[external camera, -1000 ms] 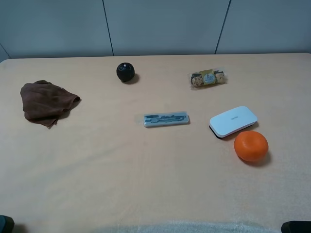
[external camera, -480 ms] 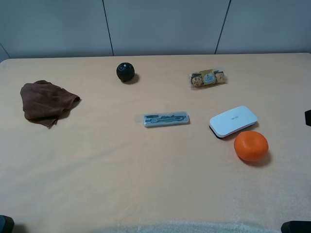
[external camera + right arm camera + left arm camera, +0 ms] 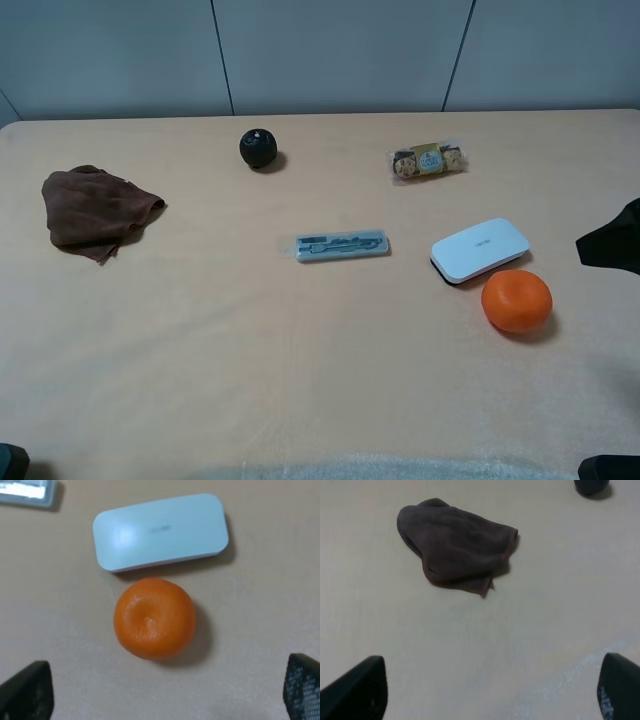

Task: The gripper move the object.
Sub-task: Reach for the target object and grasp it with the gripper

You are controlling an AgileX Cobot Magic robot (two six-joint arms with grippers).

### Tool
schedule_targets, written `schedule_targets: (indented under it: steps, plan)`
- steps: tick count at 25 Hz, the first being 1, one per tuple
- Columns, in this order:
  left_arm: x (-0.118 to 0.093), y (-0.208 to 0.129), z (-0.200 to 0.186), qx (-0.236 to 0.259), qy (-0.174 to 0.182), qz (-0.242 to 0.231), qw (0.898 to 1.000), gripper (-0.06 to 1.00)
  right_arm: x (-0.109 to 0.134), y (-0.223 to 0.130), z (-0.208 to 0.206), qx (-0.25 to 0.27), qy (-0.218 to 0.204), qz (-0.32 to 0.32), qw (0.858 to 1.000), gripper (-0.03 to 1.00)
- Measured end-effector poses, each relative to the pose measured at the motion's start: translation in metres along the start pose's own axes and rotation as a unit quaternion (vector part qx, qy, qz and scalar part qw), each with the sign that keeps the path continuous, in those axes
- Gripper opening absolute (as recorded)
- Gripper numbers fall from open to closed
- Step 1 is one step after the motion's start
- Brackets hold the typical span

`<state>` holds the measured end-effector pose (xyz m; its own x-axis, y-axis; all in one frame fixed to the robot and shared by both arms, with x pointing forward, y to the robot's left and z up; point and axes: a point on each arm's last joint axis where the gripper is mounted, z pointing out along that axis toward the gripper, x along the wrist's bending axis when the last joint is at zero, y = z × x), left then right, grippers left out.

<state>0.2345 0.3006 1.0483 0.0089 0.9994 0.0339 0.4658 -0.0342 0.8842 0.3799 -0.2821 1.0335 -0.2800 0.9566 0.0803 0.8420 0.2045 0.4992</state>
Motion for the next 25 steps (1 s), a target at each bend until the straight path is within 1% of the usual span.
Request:
schedule_targets:
  steps: [6, 11, 21, 25]
  plan:
    - [0.0, 0.0, 0.0, 0.0, 0.0, 0.0, 1.0, 0.85, -0.006, 0.008, 0.025, 0.041, 0.019, -0.017, 0.999, 0.69]
    - [0.0, 0.0, 0.0, 0.0, 0.0, 0.0, 1.0, 0.85, -0.012, 0.012, 0.046, 0.071, 0.027, -0.039, 0.996, 0.69]
    - [0.0, 0.0, 0.0, 0.0, 0.0, 0.0, 1.0, 0.85, -0.018, 0.015, 0.07, 0.1, 0.042, -0.048, 0.993, 0.69]
    - [0.0, 0.0, 0.0, 0.0, 0.0, 0.0, 1.0, 0.85, -0.011, 0.017, 0.082, 0.114, 0.041, -0.085, 0.989, 0.69]
